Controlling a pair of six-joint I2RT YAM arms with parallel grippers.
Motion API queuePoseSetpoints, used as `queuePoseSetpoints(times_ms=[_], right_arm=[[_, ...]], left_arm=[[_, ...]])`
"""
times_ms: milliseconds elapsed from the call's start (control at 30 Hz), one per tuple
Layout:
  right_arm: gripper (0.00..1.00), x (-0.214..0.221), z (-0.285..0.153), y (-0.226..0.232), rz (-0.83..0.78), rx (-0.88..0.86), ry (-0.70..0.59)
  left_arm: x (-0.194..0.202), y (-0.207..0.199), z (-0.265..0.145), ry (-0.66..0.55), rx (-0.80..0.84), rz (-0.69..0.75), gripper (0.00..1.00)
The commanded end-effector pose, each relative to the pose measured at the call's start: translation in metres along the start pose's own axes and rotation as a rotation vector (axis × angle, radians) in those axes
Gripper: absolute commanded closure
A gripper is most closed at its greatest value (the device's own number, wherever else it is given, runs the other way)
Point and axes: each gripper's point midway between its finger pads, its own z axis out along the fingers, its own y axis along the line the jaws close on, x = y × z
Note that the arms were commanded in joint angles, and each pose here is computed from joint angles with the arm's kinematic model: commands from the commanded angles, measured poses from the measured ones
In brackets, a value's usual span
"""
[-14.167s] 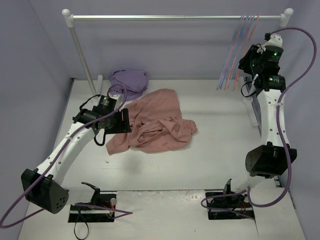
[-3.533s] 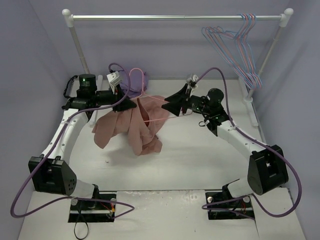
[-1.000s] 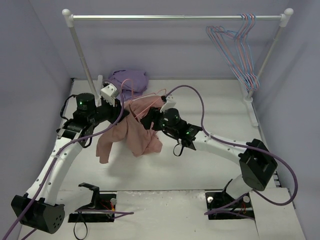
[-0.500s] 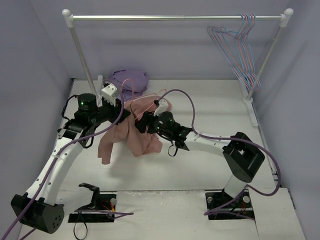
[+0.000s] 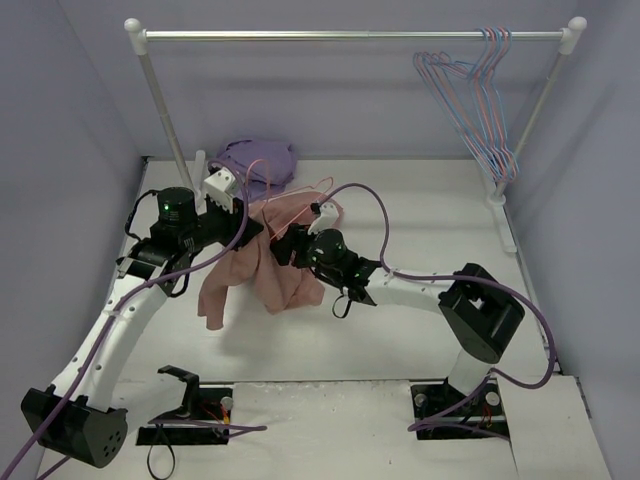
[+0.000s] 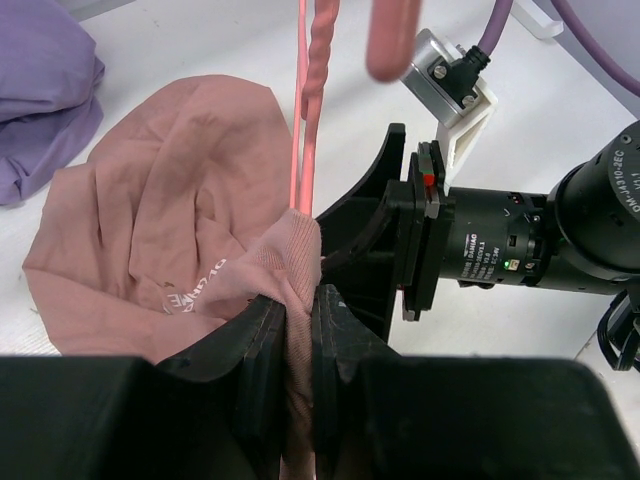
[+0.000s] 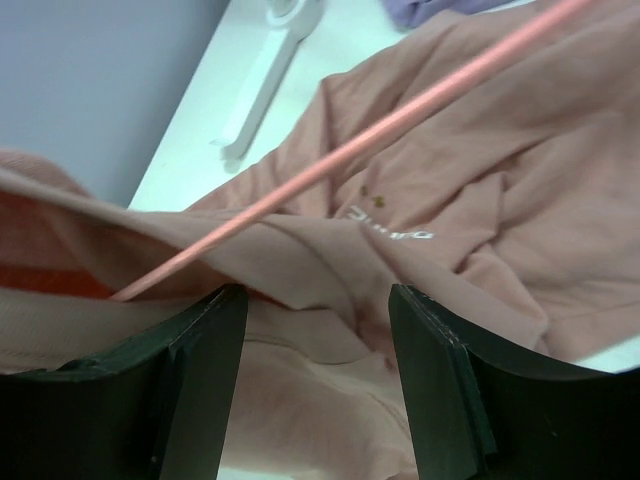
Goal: Place the t-shirt on the hanger
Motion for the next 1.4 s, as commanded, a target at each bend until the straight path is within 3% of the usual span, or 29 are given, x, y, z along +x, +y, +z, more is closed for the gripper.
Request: queuePoseSetpoints(times_ms=[0,300,733,1367], right_arm=[[0.41,-0.038,0.003,0.002,0.055,0.037,-0.173],[0.43,-0.05,0.007,-0.013,0.05,0.118,-0.229],[0.44,-0.02,-0.006,-0.06,-0.019,0.265,-0.099],[0.44,-0.121,-0.062,-0.145,-0.207,0.353,-0.056]], left_arm=[[-0.051,-0.015,-0.017,-0.154,0.019,0.069,1.0],[-0.051,-0.021,-0.021,-0.157,0.033,0.065,1.0],[-0.064,-0.019,-0.034,-0.181,-0.009,0.126,1.0],[-0.08,-0.026,-0.045,-0.212,0.005,0.21,1.0]])
